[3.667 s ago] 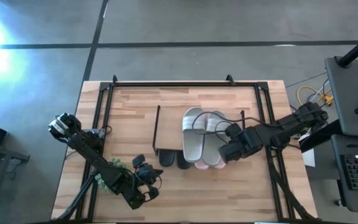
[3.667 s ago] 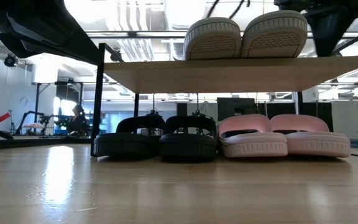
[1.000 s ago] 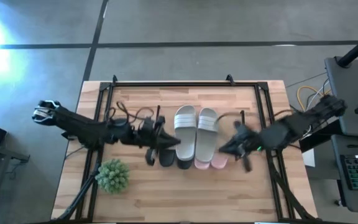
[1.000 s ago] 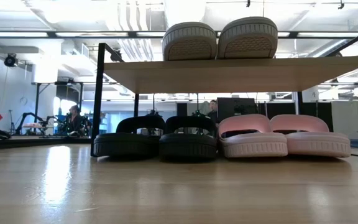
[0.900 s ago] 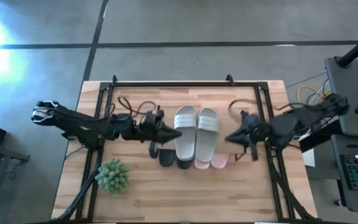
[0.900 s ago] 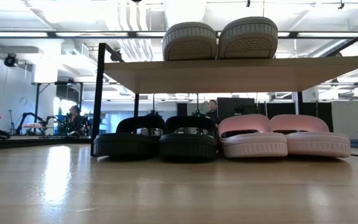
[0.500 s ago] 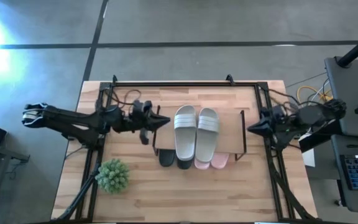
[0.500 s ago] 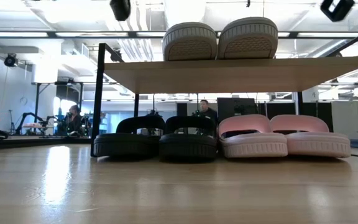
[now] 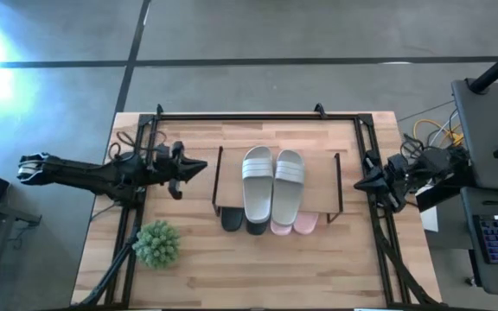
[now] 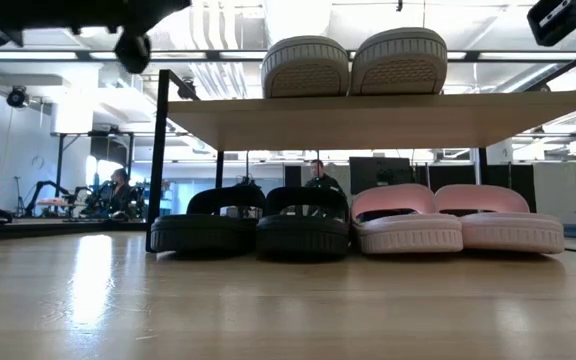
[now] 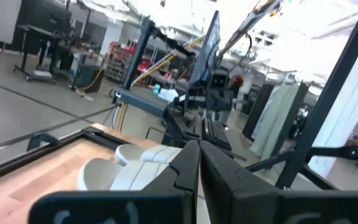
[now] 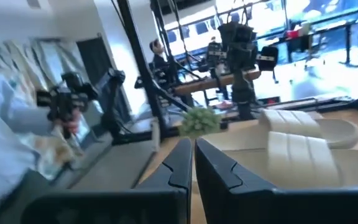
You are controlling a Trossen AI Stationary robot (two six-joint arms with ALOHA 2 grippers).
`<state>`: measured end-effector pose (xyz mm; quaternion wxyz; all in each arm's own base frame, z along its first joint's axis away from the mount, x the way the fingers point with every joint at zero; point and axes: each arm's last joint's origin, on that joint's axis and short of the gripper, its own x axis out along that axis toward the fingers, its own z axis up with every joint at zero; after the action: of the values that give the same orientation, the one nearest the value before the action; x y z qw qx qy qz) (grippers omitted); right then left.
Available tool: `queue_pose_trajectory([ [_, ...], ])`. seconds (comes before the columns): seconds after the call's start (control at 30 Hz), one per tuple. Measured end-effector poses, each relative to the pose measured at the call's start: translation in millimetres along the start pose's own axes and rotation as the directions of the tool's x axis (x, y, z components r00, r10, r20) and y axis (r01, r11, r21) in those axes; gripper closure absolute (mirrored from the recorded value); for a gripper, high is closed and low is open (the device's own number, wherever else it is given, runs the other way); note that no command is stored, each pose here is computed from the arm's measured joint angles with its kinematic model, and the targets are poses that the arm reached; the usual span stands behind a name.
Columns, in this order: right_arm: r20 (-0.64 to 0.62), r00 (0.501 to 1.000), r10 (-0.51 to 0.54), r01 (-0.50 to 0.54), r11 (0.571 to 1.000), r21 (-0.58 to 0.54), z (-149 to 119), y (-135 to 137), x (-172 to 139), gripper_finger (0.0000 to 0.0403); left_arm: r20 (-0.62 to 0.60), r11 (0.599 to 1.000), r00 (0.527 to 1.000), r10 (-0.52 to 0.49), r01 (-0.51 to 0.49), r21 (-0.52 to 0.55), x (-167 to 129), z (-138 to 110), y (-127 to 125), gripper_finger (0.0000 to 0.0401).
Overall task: Pick and place slides into the shelf
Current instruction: Return to Home Position
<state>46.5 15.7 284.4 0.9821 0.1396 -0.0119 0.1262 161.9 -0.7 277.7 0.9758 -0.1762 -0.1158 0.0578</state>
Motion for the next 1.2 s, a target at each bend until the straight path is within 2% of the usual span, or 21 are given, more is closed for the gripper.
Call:
queue_pose_trajectory([
  [0.07,-0.006,1.000,-0.020,0.020,0.999,-0.040,-5,-2,1,0.0390,0.020,1.000,1.000,0.008,-0.008,-0.001,-10,-3,4,0.0401],
  [0.17,0.003,0.998,-0.062,0.062,0.996,-0.066,-10,-5,0,0.0390,0.033,0.998,0.999,0.029,-0.031,0.052,-24,-13,11,0.0401],
  [0.27,-0.002,0.998,-0.070,0.069,0.992,-0.102,-16,-6,0,0.0390,0.026,0.996,0.999,0.038,-0.040,0.075,-38,-30,19,0.0401],
  [0.43,-0.006,0.997,-0.070,0.069,0.986,-0.151,-21,-7,1,0.0390,-0.012,0.997,0.998,0.065,-0.065,-0.037,-56,-65,36,0.0401],
  [0.5,-0.003,0.998,-0.070,0.069,0.985,-0.161,-21,-8,1,0.0390,0.006,0.996,0.998,0.063,-0.062,-0.070,-62,-70,39,0.0401],
  [0.63,-0.005,0.998,-0.070,0.069,0.985,-0.156,-22,-8,1,0.0390,-0.013,0.997,0.998,0.068,-0.067,0.030,-67,-70,40,0.0401],
  [0.8,-0.001,0.998,-0.069,0.068,0.988,-0.141,-29,-9,6,0.0390,-0.079,0.959,0.993,0.092,-0.066,0.276,-72,-76,43,0.0401],
  [1.2,0.039,0.997,-0.066,0.070,0.990,-0.124,-52,-12,21,0.0390,-0.128,0.954,0.987,0.097,-0.056,0.295,-76,-81,45,0.0401],
])
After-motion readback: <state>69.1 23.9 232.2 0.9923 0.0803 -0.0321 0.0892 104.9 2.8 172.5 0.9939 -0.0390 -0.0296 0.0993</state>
